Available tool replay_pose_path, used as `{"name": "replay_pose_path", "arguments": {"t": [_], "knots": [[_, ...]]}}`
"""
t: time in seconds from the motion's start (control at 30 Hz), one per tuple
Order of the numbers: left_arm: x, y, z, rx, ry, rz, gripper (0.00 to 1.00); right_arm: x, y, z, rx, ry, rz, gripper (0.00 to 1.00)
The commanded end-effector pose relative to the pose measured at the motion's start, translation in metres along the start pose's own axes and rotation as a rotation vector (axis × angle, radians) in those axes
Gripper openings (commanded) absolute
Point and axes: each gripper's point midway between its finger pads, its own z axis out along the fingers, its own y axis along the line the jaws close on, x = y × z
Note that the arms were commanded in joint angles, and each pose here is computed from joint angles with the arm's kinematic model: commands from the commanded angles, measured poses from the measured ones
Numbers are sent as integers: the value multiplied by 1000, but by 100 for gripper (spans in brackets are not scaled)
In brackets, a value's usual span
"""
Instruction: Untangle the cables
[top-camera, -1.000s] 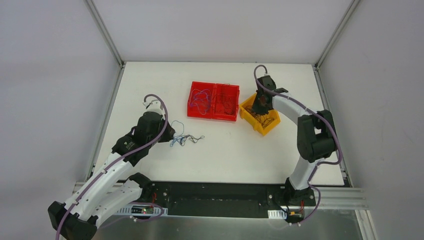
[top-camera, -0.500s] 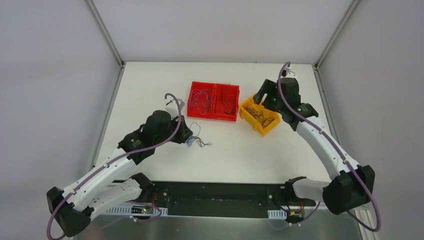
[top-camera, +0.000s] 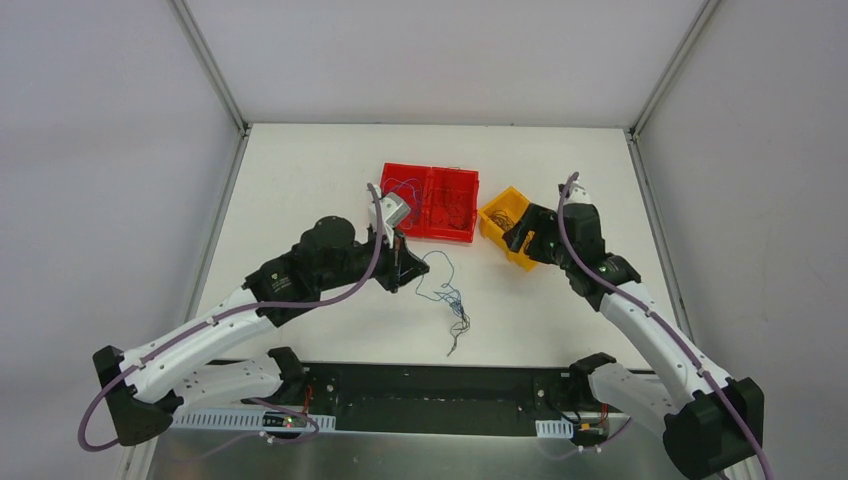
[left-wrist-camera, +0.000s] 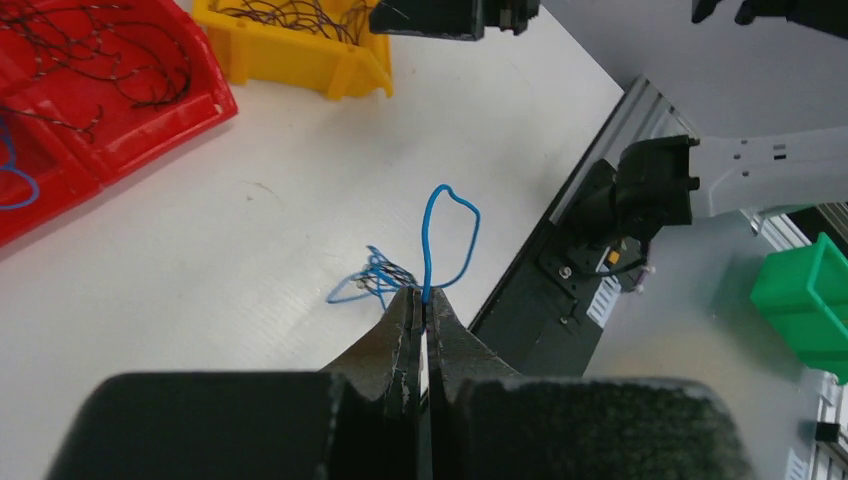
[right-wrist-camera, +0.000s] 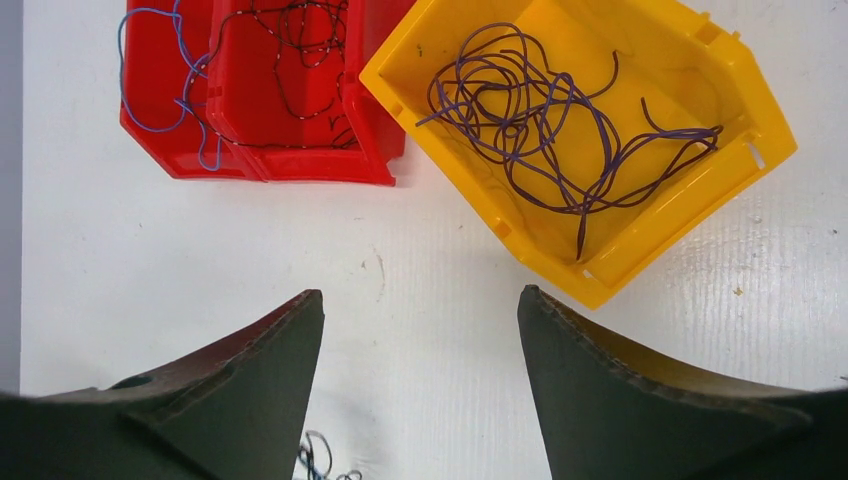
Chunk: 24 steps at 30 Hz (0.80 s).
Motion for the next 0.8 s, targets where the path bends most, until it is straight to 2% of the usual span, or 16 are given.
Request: {"name": "replay_pose_path", "arguments": {"t": [0.0, 0.07, 0.27, 0.77], "knots": [[-42, 9, -19, -86, -192, -12, 0, -14, 16, -10, -74, -51, -9, 75], [-33, 25, -19, -146, -192, -39, 0, -7, 22, -9, -114, -23, -15, 75], [7, 69, -9, -310, -93, -129, 0, 20, 33, -4, -198, 66, -38, 75], [17, 80, -9, -348, -68, -84, 0, 104, 69, 12, -268, 222, -82, 70]]}}
